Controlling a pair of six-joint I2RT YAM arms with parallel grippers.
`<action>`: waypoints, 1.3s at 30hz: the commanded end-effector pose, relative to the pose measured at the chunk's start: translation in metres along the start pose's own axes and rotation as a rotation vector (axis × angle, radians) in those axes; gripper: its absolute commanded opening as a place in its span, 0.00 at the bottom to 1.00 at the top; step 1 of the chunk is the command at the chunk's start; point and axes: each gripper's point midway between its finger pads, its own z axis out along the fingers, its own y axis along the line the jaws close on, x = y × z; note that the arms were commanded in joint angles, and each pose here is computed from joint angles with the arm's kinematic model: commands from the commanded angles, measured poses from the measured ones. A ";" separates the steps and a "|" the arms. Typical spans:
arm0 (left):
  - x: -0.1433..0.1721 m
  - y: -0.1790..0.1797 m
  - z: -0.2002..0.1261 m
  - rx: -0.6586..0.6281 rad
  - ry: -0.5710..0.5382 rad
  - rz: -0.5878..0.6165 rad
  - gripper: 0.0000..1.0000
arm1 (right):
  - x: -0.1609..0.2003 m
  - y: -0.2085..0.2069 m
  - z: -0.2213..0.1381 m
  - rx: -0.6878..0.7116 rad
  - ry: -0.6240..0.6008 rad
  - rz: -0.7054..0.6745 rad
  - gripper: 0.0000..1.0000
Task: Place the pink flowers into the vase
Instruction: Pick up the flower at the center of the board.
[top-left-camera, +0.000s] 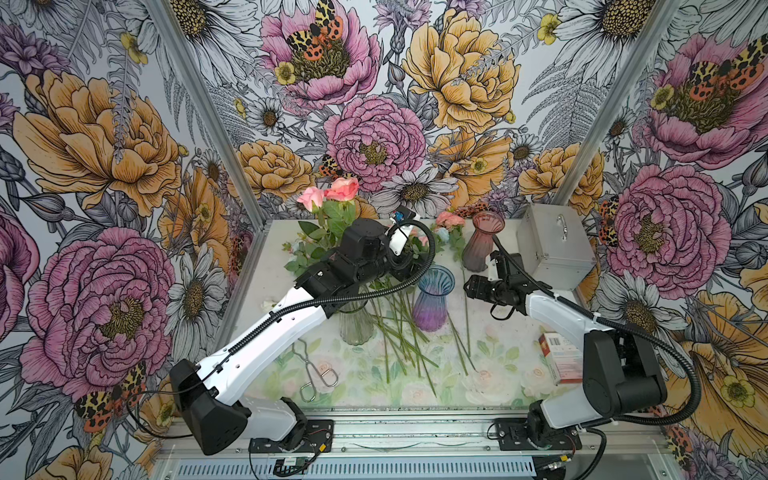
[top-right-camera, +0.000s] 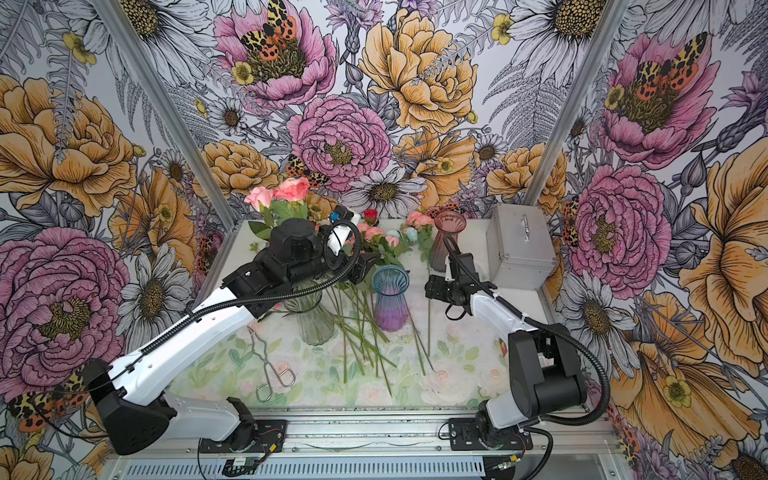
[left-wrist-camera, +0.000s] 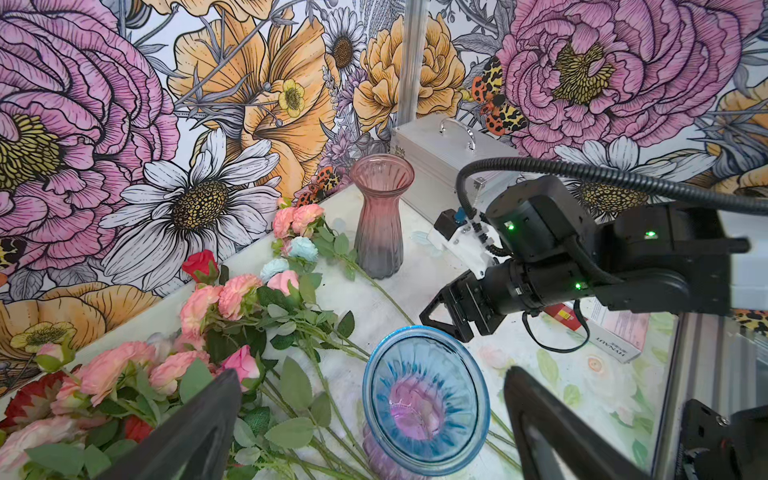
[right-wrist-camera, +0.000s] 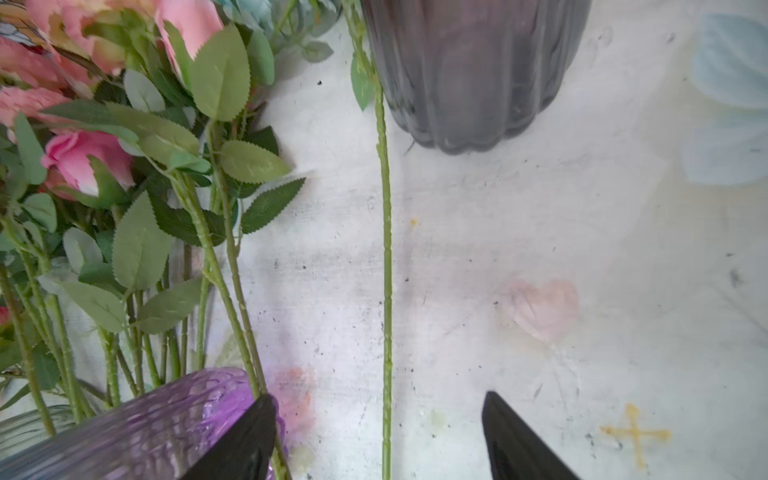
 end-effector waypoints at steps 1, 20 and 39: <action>-0.016 0.001 0.000 -0.033 -0.049 -0.005 0.98 | -0.006 0.004 0.013 -0.045 -0.023 0.025 0.74; -0.014 0.031 0.016 -0.219 -0.030 0.003 0.99 | 0.008 -0.003 0.070 0.024 0.026 0.011 0.43; -0.001 0.039 0.008 -0.193 -0.006 -0.077 0.99 | 0.001 0.011 0.064 0.025 0.007 -0.047 0.00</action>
